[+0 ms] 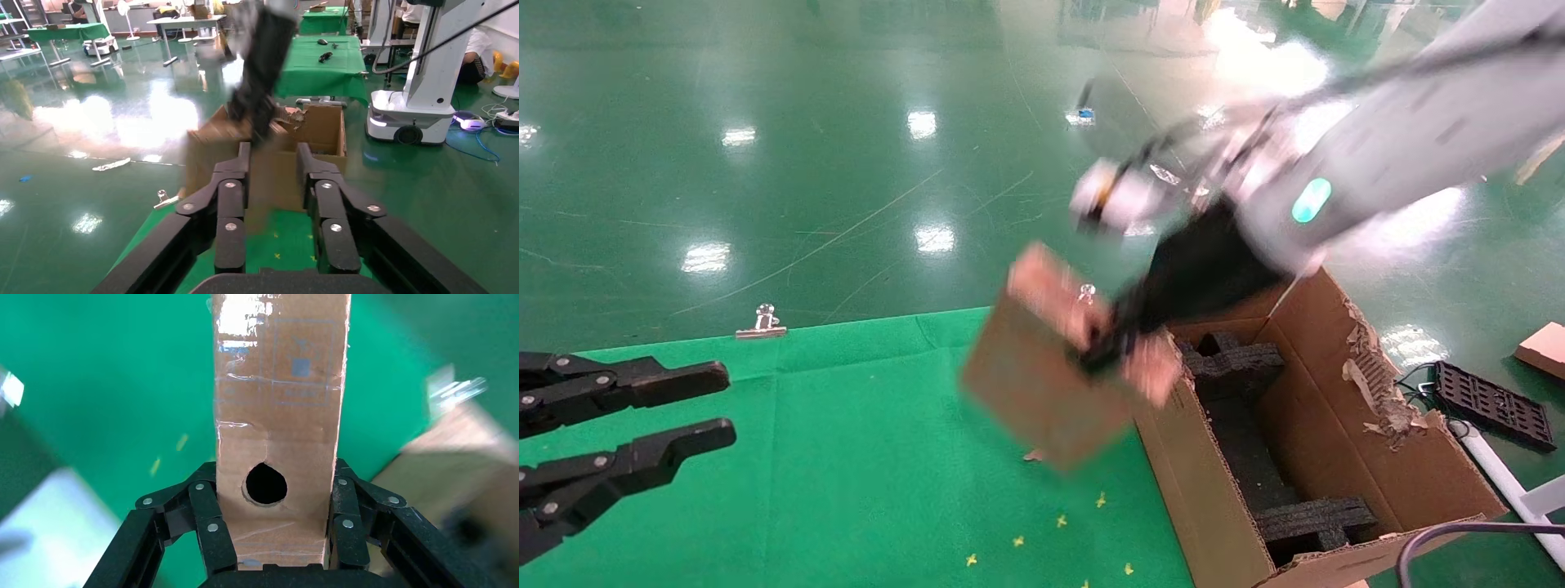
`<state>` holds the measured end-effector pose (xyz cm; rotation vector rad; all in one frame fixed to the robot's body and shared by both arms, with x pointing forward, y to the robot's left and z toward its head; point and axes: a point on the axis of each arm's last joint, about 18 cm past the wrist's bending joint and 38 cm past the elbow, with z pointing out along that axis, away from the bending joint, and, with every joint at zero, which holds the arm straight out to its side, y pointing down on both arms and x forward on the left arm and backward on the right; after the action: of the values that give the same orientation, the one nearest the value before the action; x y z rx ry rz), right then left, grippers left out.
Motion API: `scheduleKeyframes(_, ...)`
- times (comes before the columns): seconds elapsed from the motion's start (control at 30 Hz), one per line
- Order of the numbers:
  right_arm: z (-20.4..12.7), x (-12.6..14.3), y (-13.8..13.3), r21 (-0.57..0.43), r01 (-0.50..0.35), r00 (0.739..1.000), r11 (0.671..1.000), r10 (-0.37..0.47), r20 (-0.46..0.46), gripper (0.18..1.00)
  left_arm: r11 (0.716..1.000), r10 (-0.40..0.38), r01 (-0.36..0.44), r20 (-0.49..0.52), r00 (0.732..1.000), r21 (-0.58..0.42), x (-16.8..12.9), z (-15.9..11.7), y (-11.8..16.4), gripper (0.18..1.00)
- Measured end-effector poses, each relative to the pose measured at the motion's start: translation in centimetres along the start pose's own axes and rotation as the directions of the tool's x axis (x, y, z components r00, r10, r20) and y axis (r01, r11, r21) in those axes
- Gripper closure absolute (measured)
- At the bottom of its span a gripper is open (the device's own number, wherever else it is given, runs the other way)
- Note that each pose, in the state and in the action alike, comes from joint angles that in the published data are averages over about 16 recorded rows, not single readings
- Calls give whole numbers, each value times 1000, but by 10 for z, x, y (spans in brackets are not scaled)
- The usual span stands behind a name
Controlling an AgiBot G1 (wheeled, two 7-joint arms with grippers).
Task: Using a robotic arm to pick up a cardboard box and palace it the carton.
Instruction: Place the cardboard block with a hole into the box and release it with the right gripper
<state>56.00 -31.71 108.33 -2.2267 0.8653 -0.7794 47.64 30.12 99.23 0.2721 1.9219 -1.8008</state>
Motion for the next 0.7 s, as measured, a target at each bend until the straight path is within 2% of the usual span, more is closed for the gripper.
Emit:
scheduleKeyframes(0.17, -59, 46, -3, 139, -40, 992, 989, 57, -116, 825, 1000, 0, 0, 0, 1000, 0, 0, 0, 0, 832)
scheduleKeyframes(0.3, -99, 80, 12, 194, -91, 969, 977, 132, -207, 831, 1000, 0, 0, 0, 1000, 0, 0, 0, 0, 888)
scheduleKeyframes(0.5, -132, 118, 57, 191, -208, 919, 959, 259, -298, 834, 1000, 0, 0, 0, 1000, 0, 0, 0, 0, 951)
scheduleKeyframes(0.7, -130, 138, 106, 125, -344, 869, 931, 366, -333, 836, 1000, 0, 0, 0, 1000, 0, 0, 0, 0, 980)
